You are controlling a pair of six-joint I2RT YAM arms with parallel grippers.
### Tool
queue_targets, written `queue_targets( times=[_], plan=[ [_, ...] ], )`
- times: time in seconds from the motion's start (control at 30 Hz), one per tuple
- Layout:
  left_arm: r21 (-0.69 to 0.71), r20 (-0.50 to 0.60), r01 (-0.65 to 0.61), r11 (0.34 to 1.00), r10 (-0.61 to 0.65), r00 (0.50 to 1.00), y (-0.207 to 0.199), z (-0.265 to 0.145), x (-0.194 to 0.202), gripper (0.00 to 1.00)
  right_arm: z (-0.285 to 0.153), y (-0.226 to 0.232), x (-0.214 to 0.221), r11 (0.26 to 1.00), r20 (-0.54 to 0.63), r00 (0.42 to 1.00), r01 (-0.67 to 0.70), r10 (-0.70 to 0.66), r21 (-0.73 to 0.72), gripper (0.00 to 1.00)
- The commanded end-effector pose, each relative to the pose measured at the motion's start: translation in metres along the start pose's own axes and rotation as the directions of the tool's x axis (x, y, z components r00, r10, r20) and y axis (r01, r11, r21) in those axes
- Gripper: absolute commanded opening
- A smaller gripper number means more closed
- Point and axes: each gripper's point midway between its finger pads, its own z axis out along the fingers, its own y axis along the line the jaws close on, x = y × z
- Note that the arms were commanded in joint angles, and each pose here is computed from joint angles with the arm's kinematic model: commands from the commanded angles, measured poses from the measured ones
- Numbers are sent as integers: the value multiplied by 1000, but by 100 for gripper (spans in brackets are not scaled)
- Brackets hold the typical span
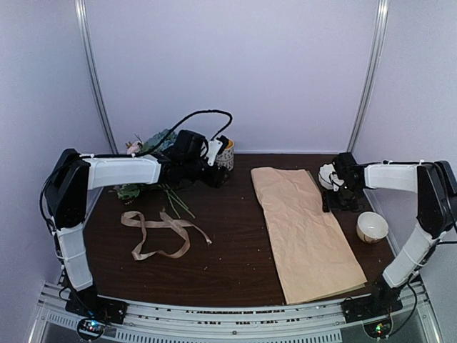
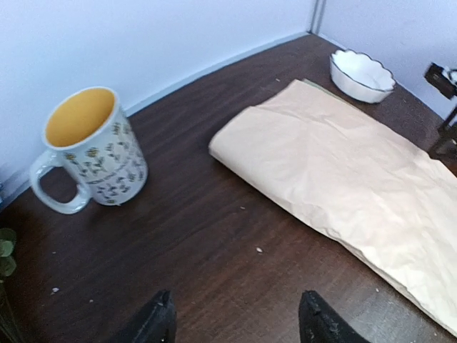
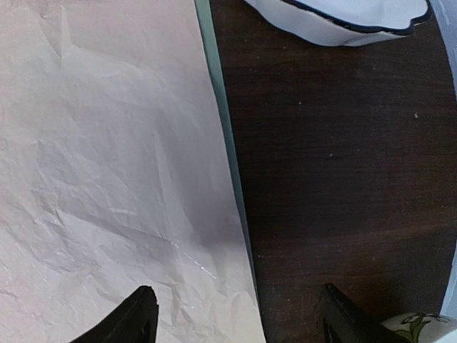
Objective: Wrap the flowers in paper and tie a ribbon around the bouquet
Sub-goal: Move the folded wrapping paper to the center of the board.
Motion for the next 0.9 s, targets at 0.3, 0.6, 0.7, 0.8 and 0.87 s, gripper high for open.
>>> queue_targets(
  times=[0.3, 0.6, 0.7, 0.8, 0.87],
  plan=[
    [227, -118, -209, 951, 240, 964, -81, 29, 41, 65, 25, 8, 16, 997, -143, 989, 23, -34, -79, 96],
    [248, -239, -197, 949, 256, 937, -84, 58, 64, 65, 15, 31, 52, 971, -286, 954, 25, -95, -238, 95],
    [263, -249, -186, 947, 253, 935, -86, 63, 68, 66, 7, 51, 52, 936, -291, 950, 2, -112, -352, 93],
    [268, -273, -177, 947, 251, 929, -87, 68, 72, 66, 3, 65, 51, 903, -297, 947, -20, -120, -430, 83],
    [268, -288, -174, 947, 251, 924, -86, 70, 74, 66, -1, 72, 48, 884, -283, 952, -33, -114, -466, 74]
  ],
)
